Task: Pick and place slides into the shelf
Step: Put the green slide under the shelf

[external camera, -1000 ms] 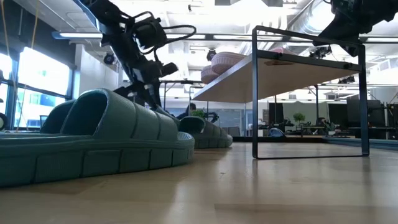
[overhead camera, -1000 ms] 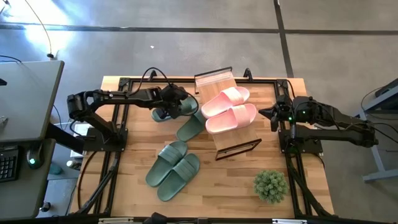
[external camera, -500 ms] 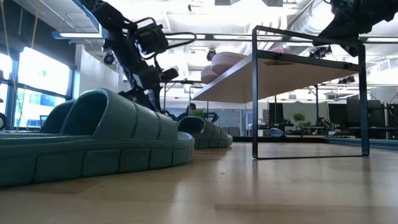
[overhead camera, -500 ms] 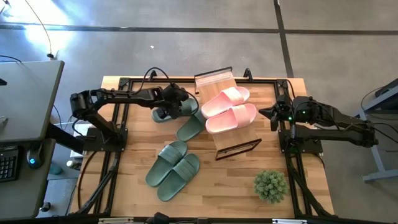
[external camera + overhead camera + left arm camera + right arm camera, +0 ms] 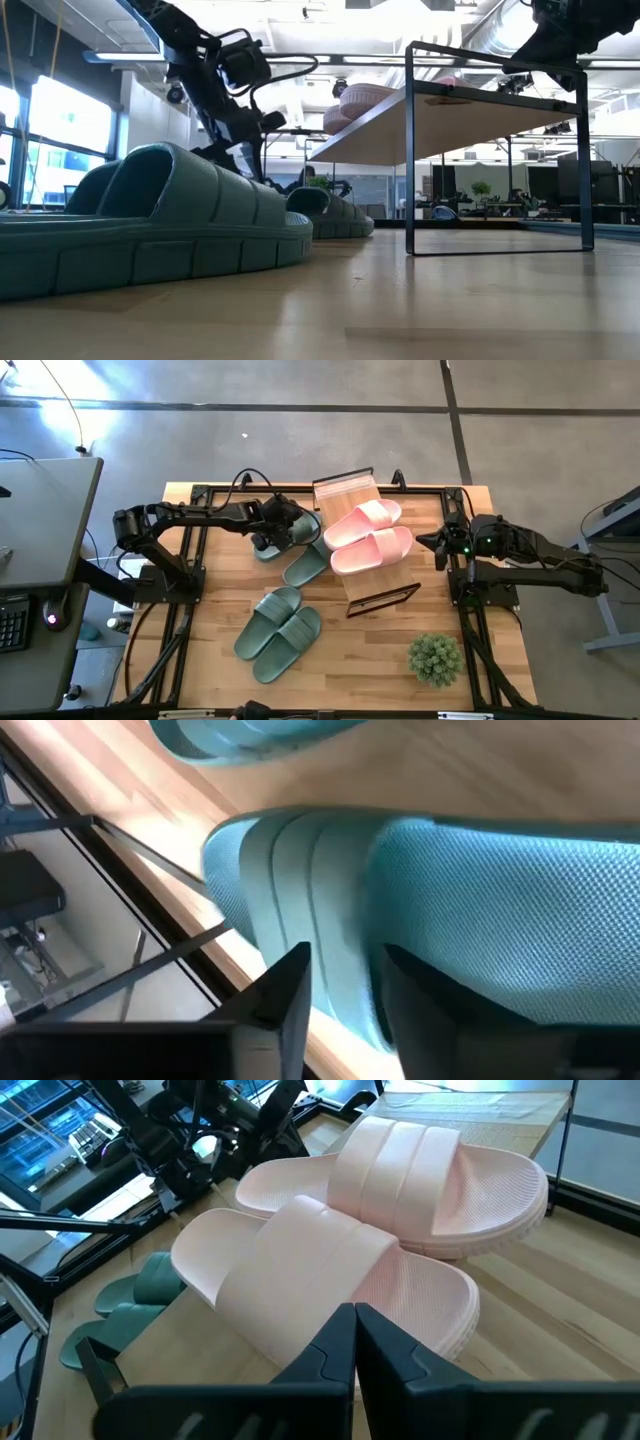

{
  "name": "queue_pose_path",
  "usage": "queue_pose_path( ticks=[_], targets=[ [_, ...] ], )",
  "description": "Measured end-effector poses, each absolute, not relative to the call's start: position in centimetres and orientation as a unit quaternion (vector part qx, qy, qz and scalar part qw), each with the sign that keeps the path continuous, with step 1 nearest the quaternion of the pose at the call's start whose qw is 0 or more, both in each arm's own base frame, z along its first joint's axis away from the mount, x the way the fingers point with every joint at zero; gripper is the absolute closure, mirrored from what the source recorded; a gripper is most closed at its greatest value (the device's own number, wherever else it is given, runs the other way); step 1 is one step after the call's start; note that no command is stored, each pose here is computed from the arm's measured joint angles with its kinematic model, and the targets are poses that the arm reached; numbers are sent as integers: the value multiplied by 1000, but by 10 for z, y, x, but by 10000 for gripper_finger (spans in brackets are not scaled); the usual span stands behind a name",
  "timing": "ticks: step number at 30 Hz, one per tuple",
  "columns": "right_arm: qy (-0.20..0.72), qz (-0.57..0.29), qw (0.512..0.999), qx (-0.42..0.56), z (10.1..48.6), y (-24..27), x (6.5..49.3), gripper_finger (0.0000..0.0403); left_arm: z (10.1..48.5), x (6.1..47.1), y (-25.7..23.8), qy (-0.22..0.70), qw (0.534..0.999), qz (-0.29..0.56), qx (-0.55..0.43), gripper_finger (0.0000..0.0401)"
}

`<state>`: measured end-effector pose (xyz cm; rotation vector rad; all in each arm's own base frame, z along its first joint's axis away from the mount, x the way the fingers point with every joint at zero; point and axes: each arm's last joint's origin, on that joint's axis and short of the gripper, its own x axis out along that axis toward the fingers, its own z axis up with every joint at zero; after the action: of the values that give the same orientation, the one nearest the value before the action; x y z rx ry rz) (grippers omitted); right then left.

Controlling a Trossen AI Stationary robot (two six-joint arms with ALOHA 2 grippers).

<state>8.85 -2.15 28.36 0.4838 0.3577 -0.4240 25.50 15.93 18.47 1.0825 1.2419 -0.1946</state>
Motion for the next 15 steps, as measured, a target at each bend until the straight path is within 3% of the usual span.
queue_pose_path(
  ticks=[7, 15],
  targets=[
    [175, -207, 933, 236, 284, -21, 88, 402, 192, 257, 156, 583, 682, -45, 440, 255],
    [175, -207, 933, 236, 284, -21, 88, 402, 237, 260, 156, 623, 730, 52, 275, 275]
  ],
)
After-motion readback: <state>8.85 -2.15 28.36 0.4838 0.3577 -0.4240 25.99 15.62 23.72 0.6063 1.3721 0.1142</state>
